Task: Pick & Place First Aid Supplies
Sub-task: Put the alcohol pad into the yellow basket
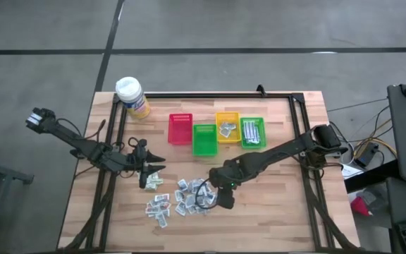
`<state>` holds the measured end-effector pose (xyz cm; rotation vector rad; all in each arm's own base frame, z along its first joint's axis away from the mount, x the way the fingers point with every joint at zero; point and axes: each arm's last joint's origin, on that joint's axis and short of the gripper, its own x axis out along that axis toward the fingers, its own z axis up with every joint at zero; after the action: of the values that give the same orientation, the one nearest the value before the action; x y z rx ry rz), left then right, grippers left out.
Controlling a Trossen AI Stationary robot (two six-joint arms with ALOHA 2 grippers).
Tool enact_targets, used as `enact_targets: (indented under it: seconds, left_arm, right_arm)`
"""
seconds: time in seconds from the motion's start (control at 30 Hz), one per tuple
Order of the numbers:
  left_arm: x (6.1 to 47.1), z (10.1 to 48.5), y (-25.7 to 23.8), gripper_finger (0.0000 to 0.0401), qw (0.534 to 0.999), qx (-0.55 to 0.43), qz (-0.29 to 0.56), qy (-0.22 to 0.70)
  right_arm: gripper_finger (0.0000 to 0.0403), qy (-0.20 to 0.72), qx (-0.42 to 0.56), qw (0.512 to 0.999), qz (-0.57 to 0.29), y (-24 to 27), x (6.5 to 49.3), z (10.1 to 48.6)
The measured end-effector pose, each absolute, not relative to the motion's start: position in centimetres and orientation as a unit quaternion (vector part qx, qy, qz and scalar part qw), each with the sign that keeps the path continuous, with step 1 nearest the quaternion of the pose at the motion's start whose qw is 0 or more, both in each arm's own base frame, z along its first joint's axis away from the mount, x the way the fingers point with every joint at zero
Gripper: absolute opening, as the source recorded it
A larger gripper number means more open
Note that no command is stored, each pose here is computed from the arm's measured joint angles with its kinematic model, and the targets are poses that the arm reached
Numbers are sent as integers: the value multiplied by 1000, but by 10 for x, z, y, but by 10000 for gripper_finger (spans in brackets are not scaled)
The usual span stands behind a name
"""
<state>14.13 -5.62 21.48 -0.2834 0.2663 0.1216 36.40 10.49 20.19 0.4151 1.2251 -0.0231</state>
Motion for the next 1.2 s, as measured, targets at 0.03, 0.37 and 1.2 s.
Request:
enact_targets:
  seconds: [0.03, 0.37, 1.2]
  left_arm:
    - [141, 215, -56, 131, 979, -141, 60, 133]
    - [141, 215, -56, 131, 979, -140, 61, 132]
    - [141, 215, -56, 131, 980, -138, 60, 132]
  right_arm:
    - [169, 572, 194, 797, -12, 104, 363, 200]
    - [169, 577, 210, 789, -28, 100, 359, 186]
    - [169, 589, 243, 770, -29, 103, 370, 161]
